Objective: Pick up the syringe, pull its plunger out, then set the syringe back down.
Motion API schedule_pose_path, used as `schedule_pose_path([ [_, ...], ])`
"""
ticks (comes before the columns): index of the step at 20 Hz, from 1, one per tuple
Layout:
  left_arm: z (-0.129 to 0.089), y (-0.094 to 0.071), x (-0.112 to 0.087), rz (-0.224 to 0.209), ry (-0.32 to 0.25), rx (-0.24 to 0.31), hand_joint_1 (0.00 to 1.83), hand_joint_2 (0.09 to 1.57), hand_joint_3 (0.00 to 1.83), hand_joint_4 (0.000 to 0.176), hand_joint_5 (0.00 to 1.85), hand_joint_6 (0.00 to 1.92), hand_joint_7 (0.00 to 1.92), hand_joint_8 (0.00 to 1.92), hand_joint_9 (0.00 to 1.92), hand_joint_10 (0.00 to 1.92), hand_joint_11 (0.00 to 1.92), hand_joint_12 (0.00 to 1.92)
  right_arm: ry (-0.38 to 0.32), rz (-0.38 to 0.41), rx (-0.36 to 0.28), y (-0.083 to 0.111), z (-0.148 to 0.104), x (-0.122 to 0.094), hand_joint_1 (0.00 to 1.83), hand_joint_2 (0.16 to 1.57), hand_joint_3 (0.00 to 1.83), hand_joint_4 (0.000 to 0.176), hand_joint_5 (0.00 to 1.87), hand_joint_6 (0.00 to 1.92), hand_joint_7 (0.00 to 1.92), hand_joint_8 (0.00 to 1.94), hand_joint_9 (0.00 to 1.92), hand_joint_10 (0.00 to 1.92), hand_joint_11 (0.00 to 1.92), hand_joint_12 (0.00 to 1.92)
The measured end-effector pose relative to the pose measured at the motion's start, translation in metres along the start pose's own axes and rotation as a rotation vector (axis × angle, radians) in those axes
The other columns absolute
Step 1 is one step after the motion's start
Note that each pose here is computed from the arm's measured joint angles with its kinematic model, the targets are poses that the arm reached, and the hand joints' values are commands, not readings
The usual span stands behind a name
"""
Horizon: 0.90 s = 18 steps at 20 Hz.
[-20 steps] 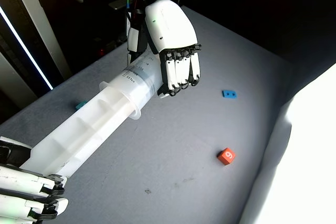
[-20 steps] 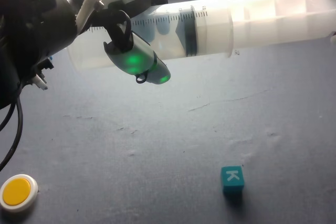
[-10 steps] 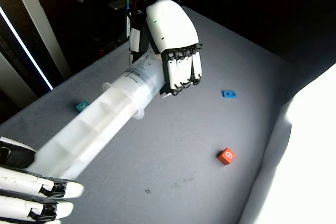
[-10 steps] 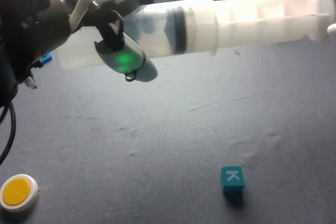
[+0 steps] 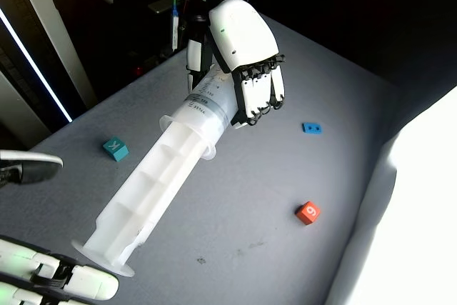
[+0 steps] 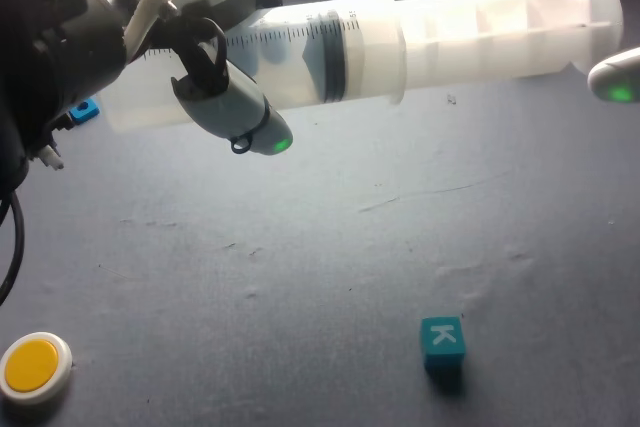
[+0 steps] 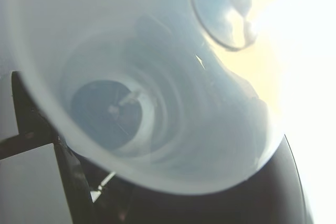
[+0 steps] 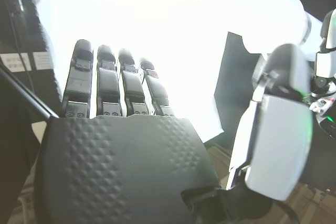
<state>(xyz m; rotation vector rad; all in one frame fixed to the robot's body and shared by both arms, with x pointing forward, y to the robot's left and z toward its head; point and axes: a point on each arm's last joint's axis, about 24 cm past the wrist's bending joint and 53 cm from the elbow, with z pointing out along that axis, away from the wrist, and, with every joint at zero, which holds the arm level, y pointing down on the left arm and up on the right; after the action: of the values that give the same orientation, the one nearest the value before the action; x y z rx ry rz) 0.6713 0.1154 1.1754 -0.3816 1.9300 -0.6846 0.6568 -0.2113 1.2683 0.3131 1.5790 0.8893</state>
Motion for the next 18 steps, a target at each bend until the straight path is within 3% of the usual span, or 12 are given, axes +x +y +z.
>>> schedule_pose_path([
  [3,-0.002,0.005,-0.006,0.004,-0.011,-0.006,1.14,1.26,0.0,0.0,0.66,1.38,0.77,1.43,0.61,1.14,0.33,1.49,0.001,-0.003,-0.001,0.0,0.0,0.0,0.39,0.69,0.0,0.0,0.0,0.0,0.0,0.0,0.0,0.0,0.0,0.0],
  [5,-0.004,0.011,-0.013,0.032,-0.039,-0.001,1.14,1.25,0.0,0.006,0.7,1.36,0.78,1.39,0.63,1.11,0.35,1.46,0.001,-0.003,-0.001,0.0,0.0,0.0,0.4,0.69,0.0,0.0,0.0,0.0,0.0,0.0,0.0,0.0,0.0,0.0],
  [8,-0.005,0.027,-0.014,0.023,-0.051,-0.015,1.13,1.26,0.0,0.0,0.66,1.41,0.77,1.39,0.61,1.1,0.33,1.46,0.003,-0.003,-0.003,0.001,0.0,0.001,0.38,0.71,0.0,0.0,0.0,0.0,0.0,0.0,0.0,0.0,0.0,0.0],
  [12,-0.006,0.047,0.0,0.025,-0.031,-0.03,1.16,1.25,0.0,0.0,0.68,1.31,0.81,1.42,0.62,1.16,0.34,1.54,0.006,-0.004,-0.005,0.002,0.0,0.003,0.39,0.71,0.0,0.0,0.0,0.0,0.0,0.0,0.0,0.0,0.0,0.0],
  [18,-0.01,0.072,0.029,-0.003,0.017,-0.024,1.14,1.25,0.0,0.0,0.68,1.36,0.78,1.4,0.62,1.11,0.34,1.48,0.008,-0.011,-0.01,0.003,0.0,0.004,0.4,0.72,0.0,0.0,0.0,0.0,0.0,0.0,0.0,0.0,0.0,0.0],
])
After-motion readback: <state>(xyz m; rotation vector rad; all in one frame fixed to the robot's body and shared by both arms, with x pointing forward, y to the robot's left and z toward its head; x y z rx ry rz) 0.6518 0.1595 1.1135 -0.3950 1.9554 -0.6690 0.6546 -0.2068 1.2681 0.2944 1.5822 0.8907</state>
